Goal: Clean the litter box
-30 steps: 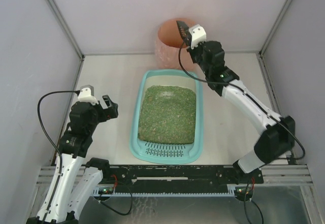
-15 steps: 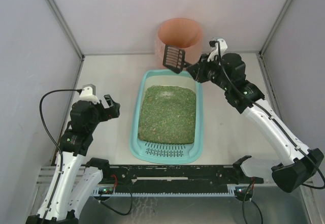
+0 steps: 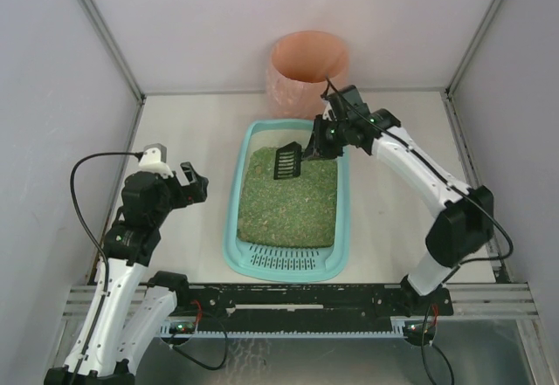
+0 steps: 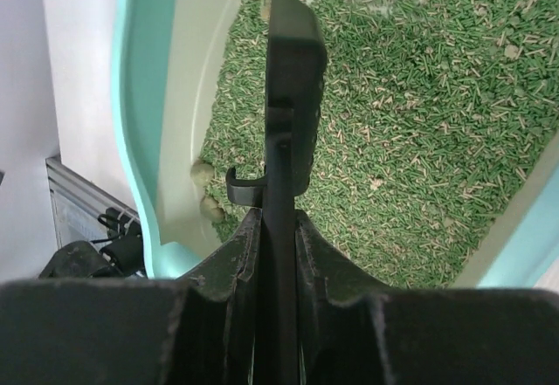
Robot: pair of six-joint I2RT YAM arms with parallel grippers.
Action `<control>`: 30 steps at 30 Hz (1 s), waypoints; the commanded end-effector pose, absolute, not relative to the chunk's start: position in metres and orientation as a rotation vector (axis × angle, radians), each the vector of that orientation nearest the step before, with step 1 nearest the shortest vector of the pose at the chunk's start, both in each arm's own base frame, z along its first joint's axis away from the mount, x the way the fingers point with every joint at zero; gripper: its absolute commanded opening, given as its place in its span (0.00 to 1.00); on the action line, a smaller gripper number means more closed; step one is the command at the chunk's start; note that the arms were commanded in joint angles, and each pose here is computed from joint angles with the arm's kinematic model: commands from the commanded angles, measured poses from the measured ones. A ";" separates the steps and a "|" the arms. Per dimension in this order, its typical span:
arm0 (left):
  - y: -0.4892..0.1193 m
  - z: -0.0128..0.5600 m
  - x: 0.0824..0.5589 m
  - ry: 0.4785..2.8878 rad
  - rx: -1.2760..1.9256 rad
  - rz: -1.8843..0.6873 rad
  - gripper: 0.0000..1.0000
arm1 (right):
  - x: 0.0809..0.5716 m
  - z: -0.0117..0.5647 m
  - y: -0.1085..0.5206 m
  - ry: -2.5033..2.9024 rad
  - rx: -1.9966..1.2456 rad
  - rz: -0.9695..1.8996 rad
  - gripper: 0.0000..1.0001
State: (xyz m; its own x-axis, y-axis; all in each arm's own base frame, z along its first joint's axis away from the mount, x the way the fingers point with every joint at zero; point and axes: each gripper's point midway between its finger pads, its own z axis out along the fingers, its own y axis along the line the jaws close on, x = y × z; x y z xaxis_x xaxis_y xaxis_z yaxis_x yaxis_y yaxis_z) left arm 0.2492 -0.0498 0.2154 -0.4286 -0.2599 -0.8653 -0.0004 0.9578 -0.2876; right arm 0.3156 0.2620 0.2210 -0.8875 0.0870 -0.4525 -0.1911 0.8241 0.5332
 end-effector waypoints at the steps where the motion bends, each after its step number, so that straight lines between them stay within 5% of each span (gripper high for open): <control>1: -0.051 0.215 0.253 1.972 -0.196 -0.312 0.99 | 0.323 0.226 0.277 2.604 -0.060 0.822 0.00; 20: -0.051 0.215 0.251 1.969 -0.193 -0.314 0.99 | 0.379 0.161 0.306 2.735 0.022 0.668 0.00; 30: -0.051 0.214 0.251 1.973 -0.193 -0.314 0.98 | 0.372 0.144 0.359 2.655 -0.027 1.006 0.00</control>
State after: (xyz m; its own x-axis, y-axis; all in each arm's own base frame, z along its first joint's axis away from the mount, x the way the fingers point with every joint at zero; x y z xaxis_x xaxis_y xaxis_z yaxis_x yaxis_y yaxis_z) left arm 0.2482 -0.0495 0.2174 -0.4207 -0.2615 -0.8687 0.0018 0.9573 -0.2891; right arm 0.3723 0.3266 0.1322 -0.9610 0.0834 -0.2636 -0.0688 0.8514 0.5200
